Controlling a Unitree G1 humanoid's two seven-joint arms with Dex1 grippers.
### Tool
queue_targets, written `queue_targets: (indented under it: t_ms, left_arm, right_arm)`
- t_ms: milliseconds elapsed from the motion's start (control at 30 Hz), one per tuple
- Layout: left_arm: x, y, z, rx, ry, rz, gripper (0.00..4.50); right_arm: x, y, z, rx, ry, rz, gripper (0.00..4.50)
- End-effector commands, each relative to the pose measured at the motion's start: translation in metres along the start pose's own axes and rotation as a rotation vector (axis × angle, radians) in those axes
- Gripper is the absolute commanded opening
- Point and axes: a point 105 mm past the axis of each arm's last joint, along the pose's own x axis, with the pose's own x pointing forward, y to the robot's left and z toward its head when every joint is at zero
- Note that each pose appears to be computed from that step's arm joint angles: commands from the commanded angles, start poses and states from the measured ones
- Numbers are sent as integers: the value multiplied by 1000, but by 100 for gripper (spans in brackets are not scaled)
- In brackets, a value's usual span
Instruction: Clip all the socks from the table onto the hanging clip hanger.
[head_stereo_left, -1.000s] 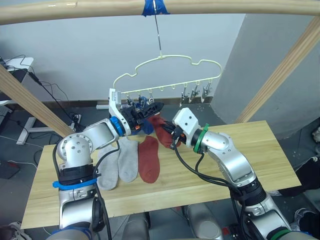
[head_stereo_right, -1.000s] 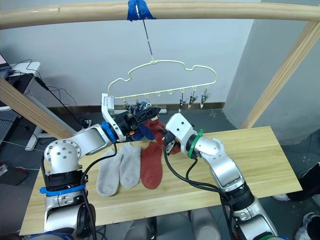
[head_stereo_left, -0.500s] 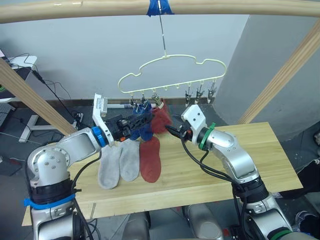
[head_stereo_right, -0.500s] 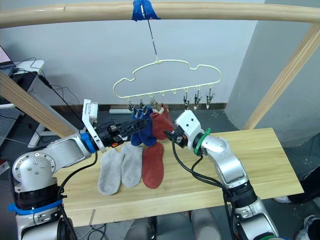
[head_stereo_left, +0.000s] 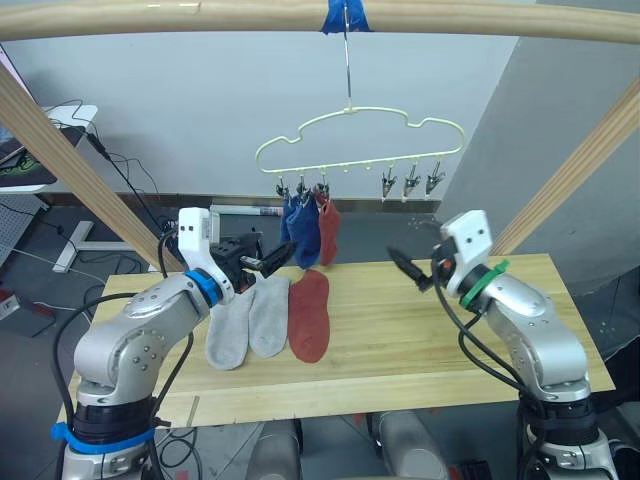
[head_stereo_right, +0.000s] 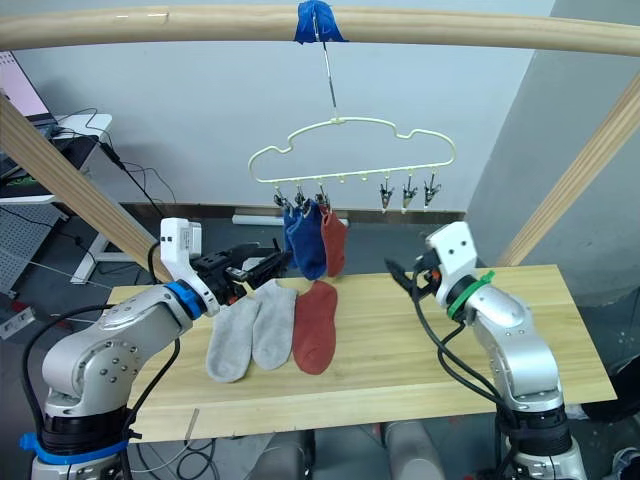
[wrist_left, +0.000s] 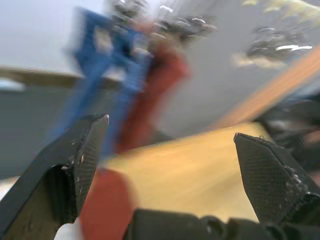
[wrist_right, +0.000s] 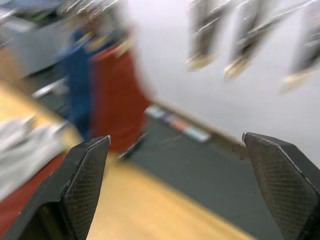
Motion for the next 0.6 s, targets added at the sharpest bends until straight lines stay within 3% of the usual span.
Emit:
queue_targets:
  t_ms: [33, 233, 300, 500, 600]
  left_arm:
    - [-5, -5, 23, 32, -110, -77, 450]
    - [-22, -8, 30, 87, -204, -183, 450]
    - [-28, -27, 34, 100, -242, -262, 450]
    - [-46, -52, 24, 201, -202, -421, 450]
    - [-50, -59, 20, 302, -193, -469, 450]
  right_arm:
    - [-5, 5, 17, 2, -39, 19, 445]
    - [7, 17, 25, 30, -80, -12, 445]
    - [10, 28, 28, 65, -111, 5, 445]
    - [24, 57, 32, 97, -147, 53, 445]
    - [31, 53, 33, 112, -158, 17, 393]
